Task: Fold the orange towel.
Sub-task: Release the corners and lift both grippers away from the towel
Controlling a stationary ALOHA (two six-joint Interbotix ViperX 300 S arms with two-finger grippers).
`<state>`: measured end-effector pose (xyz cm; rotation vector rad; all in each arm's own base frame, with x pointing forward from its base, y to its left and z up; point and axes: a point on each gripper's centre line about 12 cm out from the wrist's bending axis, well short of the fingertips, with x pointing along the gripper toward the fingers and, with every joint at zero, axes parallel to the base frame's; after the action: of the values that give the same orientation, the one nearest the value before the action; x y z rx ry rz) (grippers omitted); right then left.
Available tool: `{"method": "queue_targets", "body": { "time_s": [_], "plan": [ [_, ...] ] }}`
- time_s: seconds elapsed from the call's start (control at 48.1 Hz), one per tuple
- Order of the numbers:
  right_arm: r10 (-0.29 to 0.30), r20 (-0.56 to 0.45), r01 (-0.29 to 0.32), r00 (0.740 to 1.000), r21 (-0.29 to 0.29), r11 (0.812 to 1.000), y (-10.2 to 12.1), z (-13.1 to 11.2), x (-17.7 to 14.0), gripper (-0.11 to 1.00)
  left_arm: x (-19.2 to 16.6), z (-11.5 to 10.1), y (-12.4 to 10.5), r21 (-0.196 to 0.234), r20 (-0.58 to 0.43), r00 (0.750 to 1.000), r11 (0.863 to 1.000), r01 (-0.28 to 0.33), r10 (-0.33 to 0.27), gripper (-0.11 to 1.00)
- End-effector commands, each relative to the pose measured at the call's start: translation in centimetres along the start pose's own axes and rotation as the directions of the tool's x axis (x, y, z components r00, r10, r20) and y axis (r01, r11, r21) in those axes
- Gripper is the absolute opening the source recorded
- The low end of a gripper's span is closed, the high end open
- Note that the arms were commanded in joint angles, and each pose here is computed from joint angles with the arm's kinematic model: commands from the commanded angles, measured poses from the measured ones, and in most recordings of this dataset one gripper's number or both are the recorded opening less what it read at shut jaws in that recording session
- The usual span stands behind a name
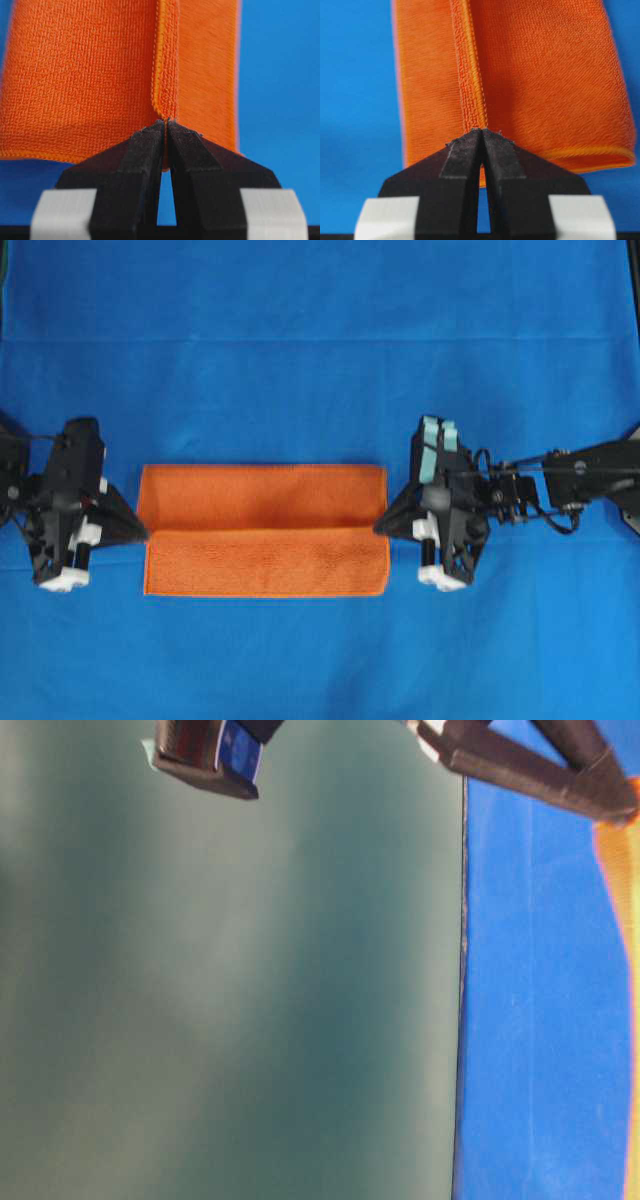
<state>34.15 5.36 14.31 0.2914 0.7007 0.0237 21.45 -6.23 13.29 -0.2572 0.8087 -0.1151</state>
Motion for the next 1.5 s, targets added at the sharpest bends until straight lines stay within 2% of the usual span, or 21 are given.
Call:
{"method": "queue_targets", "body": {
  "time_s": [0.0,0.229,0.478,0.79,0.853,0.915,1.081,1.144,1.331,1.476],
  "plan": [
    [0.027,0.019,-0.027,0.999,-0.006,1.000,1.1,0.5,0.0,0.01,0.4,0.3,-1.2,0.016,-0.001,0.999,0.999,0.033,-0.033,0.01],
    [0.059,-0.014,-0.059,0.998,-0.006,0.998,2.7,-0.8,1.0,0.01,2.1,-0.2,-2.9,0.048,-0.048,0.997,0.997,0.067,-0.065,0.01],
    [0.050,-0.042,-0.050,0.998,0.006,0.999,2.6,-1.6,1.7,0.01,3.3,-0.7,-2.9,0.051,-0.057,0.996,0.997,0.065,-0.062,0.01],
    [0.069,-0.043,-0.069,0.997,-0.006,0.998,3.6,-1.5,2.2,0.01,3.4,-0.8,-2.8,0.048,-0.047,0.997,0.996,0.069,-0.066,0.02],
    [0.074,-0.044,-0.074,0.996,-0.010,0.997,3.9,-1.4,2.4,0.02,3.4,-0.8,-2.8,0.044,-0.047,0.997,0.997,0.068,-0.065,0.08],
    [0.081,-0.042,-0.082,0.996,-0.015,0.997,4.3,-1.2,2.5,0.05,3.3,-0.8,-2.8,0.037,-0.046,0.997,0.997,0.069,-0.067,0.21],
    [0.087,-0.042,-0.088,0.995,-0.017,0.996,4.6,-1.0,2.6,0.55,3.0,-0.8,-2.8,0.024,-0.053,0.997,0.998,0.065,-0.064,0.70],
    [0.085,-0.043,-0.086,0.995,-0.019,0.996,4.6,-0.9,2.4,0.64,2.7,-0.6,-2.9,0.033,-0.050,0.997,0.997,0.068,-0.066,0.83],
    [0.063,-0.024,-0.064,0.998,-0.021,0.998,3.6,0.5,0.9,0.59,1.1,1.2,-2.8,0.056,-0.007,0.998,0.996,0.065,-0.064,0.79],
    [0.007,0.009,-0.007,1.000,0.005,1.000,0.8,2.0,-0.2,0.59,-0.6,2.5,-0.5,0.056,0.066,0.998,0.998,0.006,-0.010,0.79]
  ]
}}
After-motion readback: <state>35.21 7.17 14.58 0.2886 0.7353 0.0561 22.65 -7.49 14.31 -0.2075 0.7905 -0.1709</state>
